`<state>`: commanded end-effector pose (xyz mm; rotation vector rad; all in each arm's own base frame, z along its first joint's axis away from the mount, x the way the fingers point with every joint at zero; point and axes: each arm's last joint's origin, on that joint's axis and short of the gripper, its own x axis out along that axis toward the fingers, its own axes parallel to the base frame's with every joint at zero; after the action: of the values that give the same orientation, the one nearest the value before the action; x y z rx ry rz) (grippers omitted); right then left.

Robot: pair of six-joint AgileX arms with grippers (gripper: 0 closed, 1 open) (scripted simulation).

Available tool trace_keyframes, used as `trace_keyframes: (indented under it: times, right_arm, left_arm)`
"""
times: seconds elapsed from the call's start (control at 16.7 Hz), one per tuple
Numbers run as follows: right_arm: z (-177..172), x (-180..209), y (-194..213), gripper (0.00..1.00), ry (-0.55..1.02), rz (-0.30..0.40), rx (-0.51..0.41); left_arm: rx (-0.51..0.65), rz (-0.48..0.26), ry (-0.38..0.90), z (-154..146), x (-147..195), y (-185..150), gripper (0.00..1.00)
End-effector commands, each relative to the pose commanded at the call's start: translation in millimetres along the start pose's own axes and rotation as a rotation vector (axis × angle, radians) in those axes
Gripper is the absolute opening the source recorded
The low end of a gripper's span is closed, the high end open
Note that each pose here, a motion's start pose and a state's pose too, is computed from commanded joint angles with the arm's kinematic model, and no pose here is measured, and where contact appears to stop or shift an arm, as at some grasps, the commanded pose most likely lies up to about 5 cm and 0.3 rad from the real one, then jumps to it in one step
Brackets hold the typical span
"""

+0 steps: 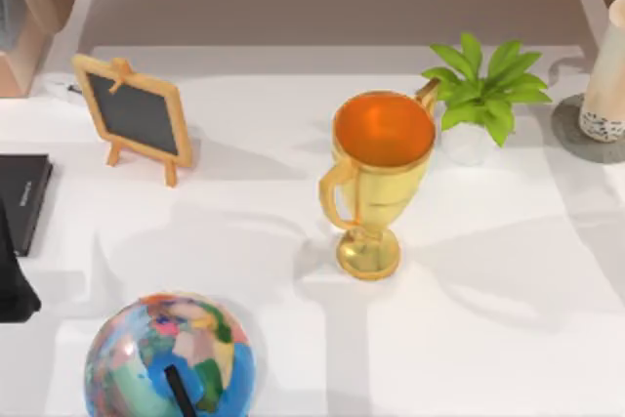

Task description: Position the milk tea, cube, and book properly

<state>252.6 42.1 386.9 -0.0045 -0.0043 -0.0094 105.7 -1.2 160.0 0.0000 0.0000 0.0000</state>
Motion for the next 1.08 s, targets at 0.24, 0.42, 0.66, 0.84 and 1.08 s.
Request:
trace_keyframes:
  times: [0.24, 0.42, 0.66, 0.84, 1.08]
  right_arm:
    - [-58.0, -83.1, -25.8, 1.00, -0.008, 0.001, 0.002]
    - [-119.1, -123.1, -36.0, 1.00, -0.005, 0.003, 0.002]
    - [-190.9, -144.7, -41.7, 1.00, 0.001, 0.007, 0.004]
    - [-220.5, -147.4, -43.4, 1.00, 0.004, 0.009, 0.004]
    - [-226.5, -147.5, -43.7, 1.00, 0.004, 0.009, 0.005]
  left_arm:
    - [0.000, 0.000, 0.000, 0.0, 0.0, 0.0, 1.00]
    - [0.000, 0.000, 0.000, 0.0, 0.0, 0.0, 1.00]
    - [0.000, 0.000, 0.000, 0.0, 0.0, 0.0, 1.00]
    - [0.000, 0.000, 0.000, 0.0, 0.0, 0.0, 1.00]
    - [0.000, 0.000, 0.000, 0.0, 0.0, 0.0, 1.00]
